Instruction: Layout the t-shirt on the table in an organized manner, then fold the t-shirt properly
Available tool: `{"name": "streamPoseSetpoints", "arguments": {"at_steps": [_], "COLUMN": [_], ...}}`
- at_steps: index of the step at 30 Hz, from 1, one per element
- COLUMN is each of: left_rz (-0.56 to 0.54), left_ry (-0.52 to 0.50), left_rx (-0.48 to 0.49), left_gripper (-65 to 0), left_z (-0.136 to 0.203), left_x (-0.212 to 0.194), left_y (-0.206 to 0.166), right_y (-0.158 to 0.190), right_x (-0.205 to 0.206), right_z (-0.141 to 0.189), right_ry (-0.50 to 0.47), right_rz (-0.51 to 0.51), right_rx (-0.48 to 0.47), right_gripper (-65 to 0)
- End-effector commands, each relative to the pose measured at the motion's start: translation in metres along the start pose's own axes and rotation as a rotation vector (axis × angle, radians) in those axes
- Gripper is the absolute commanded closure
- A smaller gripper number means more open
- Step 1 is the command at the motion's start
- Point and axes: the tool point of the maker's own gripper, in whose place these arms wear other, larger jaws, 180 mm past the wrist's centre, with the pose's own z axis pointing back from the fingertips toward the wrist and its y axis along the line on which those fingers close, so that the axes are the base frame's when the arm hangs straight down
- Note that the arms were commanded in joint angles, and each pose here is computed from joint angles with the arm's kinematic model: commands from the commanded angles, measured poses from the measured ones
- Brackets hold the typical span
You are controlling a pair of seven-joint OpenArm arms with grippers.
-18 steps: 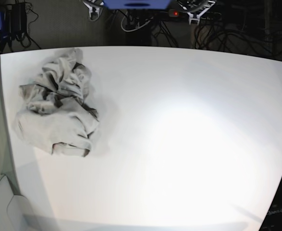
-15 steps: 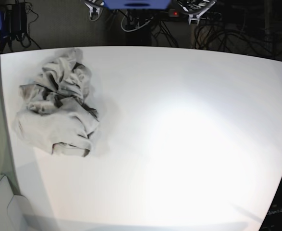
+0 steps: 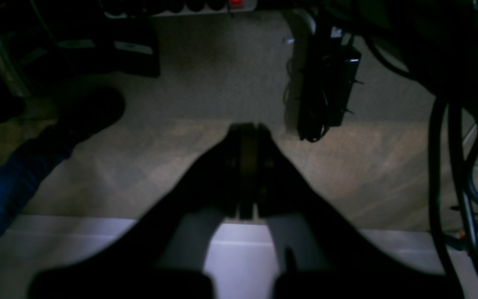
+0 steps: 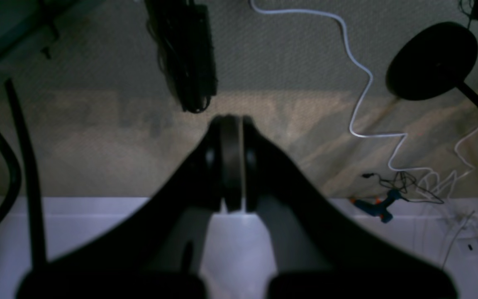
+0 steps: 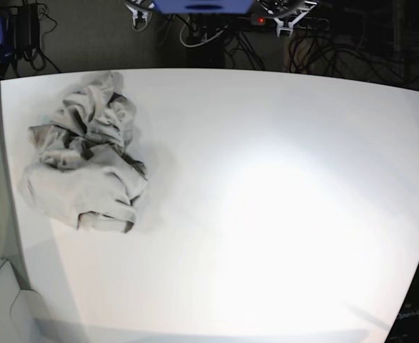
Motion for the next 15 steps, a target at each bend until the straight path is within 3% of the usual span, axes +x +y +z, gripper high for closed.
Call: {"name": "streamPoseSetpoints", "arguments": {"at_steps": [1,15], "left_rz": [0.002,0.002], "left_ry": [0.003,-0.004], "left_rx": [0.025,0.018], "left_gripper": [0.0,0.0], "left_z": [0.0001,0.0], "left_x": [-0.0006,0.0009], "left_y": [0.0051,0.0007], "right_y": [0.0055,-0.0037], "right_x": [-0.0029,-0.0023], "right_z": [0.0,-0.0001], "right_ry": [0.007,0.005], "right_rz": [0.0,-0.002], "right_rx": [0.029,0.015], "right_gripper": [0.0,0.0]}}
